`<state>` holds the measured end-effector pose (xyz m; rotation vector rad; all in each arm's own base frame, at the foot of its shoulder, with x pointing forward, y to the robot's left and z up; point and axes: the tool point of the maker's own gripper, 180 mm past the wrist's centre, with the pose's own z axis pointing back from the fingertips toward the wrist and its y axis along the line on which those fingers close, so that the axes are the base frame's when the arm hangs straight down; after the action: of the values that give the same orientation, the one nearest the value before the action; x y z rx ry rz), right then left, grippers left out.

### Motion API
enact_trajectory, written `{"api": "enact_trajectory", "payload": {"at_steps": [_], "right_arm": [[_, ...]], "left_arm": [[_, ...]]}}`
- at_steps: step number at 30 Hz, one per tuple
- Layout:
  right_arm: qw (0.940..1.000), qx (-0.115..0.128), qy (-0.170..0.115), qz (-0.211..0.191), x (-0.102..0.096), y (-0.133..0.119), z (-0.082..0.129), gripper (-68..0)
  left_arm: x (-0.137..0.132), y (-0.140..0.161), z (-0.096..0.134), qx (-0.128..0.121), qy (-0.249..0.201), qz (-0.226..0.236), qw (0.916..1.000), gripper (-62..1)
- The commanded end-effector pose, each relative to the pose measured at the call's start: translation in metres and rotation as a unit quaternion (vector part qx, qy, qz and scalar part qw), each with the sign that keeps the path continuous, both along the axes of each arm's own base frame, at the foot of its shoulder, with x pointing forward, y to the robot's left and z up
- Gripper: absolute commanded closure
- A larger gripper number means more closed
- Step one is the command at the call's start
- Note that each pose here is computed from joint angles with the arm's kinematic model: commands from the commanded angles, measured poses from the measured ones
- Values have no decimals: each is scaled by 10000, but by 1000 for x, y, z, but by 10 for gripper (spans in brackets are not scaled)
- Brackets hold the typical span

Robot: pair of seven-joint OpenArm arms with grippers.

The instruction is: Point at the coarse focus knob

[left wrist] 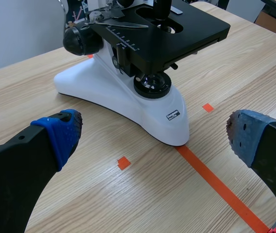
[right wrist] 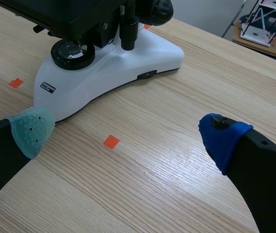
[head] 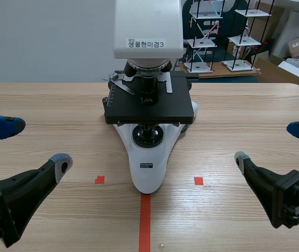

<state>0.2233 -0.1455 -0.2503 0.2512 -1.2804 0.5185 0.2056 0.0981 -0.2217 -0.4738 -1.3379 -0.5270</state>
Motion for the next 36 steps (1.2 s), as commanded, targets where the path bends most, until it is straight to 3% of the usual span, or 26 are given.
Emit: {"api": "enact_trajectory", "payload": {"at_steps": [1, 18, 21, 24, 31, 36], "right_arm": [[9998, 64, -157, 54, 2, 3, 10, -671], [9998, 77, -180, 57, 3, 3, 11, -670], [9996, 92, -239, 81, 3, 4, 13, -642], [9993, 103, -323, 129, 4, 4, 17, -548], [9981, 37, -571, 219, 12, 4, 27, -194], [9964, -332, -726, 292, 29, 0, 36, -28]], "left_arm": [[0, -4, 7, -124, -84, -27, 9999, -623], [0, -4, 7, -124, -84, -27, 9999, -623], [0, -4, 7, -124, -84, -27, 9999, -623], [0, -4, 8, -124, -86, -27, 9999, -623], [0, -4, 8, -125, -87, -27, 9999, -623], [0, -4, 8, -122, -86, -27, 9999, -623]]}}
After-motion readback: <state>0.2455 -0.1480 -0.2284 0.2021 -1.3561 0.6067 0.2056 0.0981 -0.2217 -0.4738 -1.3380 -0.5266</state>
